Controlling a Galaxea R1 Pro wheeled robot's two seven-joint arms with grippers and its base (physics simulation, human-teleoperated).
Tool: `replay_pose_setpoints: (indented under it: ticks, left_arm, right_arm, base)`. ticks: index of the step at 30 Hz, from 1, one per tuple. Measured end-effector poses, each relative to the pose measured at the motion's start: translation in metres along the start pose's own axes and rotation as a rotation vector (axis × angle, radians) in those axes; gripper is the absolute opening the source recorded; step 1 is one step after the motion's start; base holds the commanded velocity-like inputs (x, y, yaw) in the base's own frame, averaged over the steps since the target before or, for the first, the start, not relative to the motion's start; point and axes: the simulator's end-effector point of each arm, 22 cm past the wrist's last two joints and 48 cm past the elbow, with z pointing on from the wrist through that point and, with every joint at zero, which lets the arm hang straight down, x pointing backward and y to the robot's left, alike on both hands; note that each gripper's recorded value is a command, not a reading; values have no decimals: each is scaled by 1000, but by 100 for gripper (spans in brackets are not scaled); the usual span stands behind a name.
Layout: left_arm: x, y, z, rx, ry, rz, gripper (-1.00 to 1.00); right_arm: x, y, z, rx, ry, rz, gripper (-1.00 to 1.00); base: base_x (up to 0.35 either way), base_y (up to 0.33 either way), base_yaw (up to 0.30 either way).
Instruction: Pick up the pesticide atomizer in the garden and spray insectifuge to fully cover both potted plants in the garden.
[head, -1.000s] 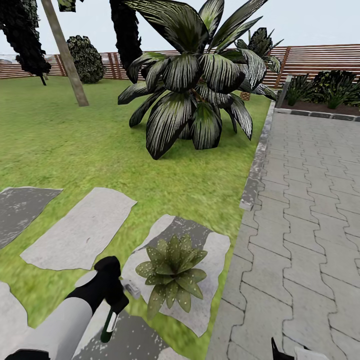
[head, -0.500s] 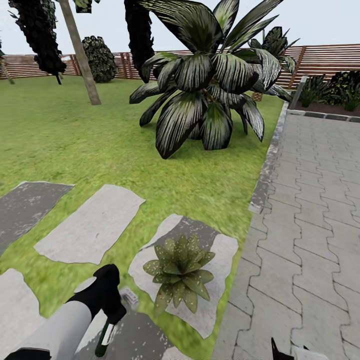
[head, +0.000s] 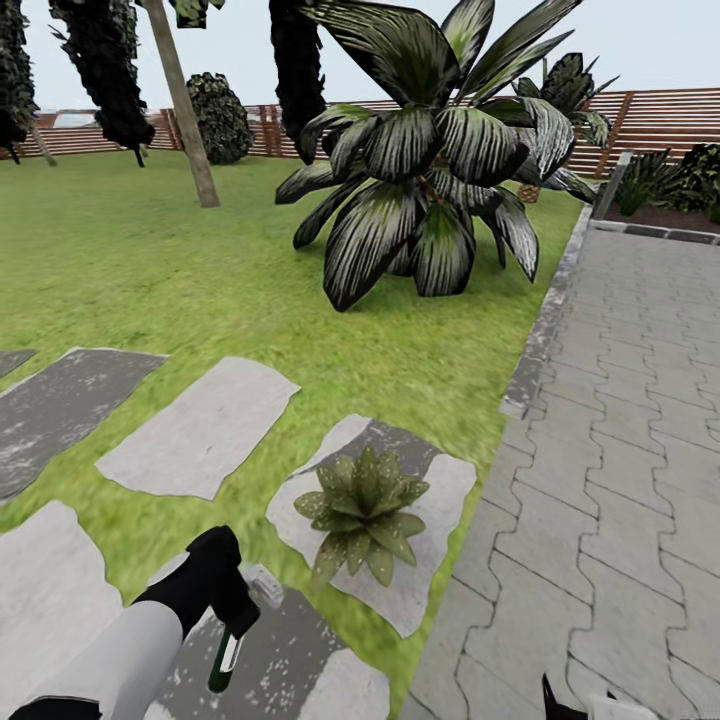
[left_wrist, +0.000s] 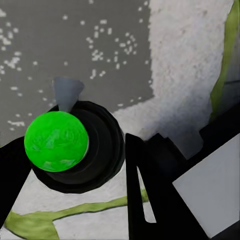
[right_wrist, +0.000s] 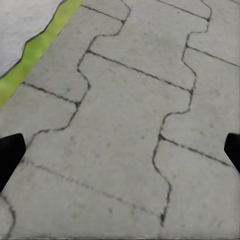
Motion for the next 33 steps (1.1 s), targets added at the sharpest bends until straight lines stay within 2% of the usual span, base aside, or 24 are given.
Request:
replay_pose_setpoints:
  ticks: [3, 14, 20, 29, 33]
  left_arm:
    - [-3, -3, 2, 0, -9, 21, -100]
    - [-11, -9, 2, 2, -21, 34, -100]
    - [-15, -6, 5, -40, -21, 40, -100]
    - [-21, -11, 4, -38, -32, 46, -100]
    - [-22, -10, 3, -40, -36, 47, -100]
  right_arm:
    - [0, 0, 0, 0, 0, 0, 100]
    - [0, 1, 0, -2, 1, -1, 100]
    - [0, 2, 0, -3, 1, 0, 100]
    - [1, 3, 0, -5, 2, 0, 100]
    - [1, 3, 0, -5, 2, 1, 100]
  base:
    - [-91, 0, 26]
    - [-2, 0, 7]
    - [0, -140, 230]
    - [0, -57, 277]
    - [0, -30, 62]
